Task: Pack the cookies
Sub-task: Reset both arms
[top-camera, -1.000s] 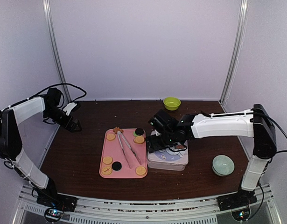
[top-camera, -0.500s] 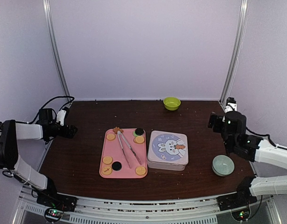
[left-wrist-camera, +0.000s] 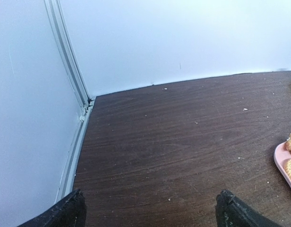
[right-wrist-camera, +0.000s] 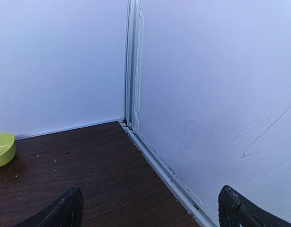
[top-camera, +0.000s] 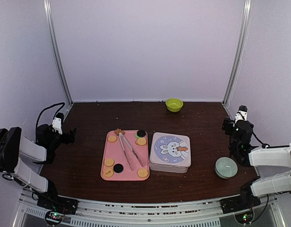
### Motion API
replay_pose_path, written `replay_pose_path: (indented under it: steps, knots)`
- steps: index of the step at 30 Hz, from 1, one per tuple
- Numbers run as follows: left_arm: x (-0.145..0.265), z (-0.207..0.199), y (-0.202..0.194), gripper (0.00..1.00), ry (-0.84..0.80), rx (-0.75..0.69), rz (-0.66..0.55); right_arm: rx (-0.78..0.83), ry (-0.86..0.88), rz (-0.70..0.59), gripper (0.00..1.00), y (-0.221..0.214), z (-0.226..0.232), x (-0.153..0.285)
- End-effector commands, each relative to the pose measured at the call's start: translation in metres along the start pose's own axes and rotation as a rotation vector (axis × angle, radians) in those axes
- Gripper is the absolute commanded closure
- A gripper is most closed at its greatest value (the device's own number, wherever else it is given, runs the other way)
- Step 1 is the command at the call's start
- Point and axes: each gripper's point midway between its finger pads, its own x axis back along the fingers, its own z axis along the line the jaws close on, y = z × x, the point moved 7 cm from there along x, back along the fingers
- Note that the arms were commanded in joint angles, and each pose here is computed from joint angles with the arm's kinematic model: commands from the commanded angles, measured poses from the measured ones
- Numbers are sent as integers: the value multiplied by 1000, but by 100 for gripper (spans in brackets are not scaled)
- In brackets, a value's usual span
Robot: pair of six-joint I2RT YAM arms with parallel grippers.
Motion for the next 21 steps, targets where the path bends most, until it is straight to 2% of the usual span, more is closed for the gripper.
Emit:
replay_pose_path:
  steps: [1,6,9,21]
  knots:
    - [-4,6,34,2,37,-32,-151,-36,93,-56,0,-14,-7,-7]
    - [-5,6,34,2,37,-35,-153,-79,142,-93,0,-27,-8,-15]
    - [-5,6,34,2,36,-33,-158,-65,127,-40,0,-30,-8,-25]
    - [-8,3,35,2,50,-48,-139,-87,142,-42,0,-28,-10,-30]
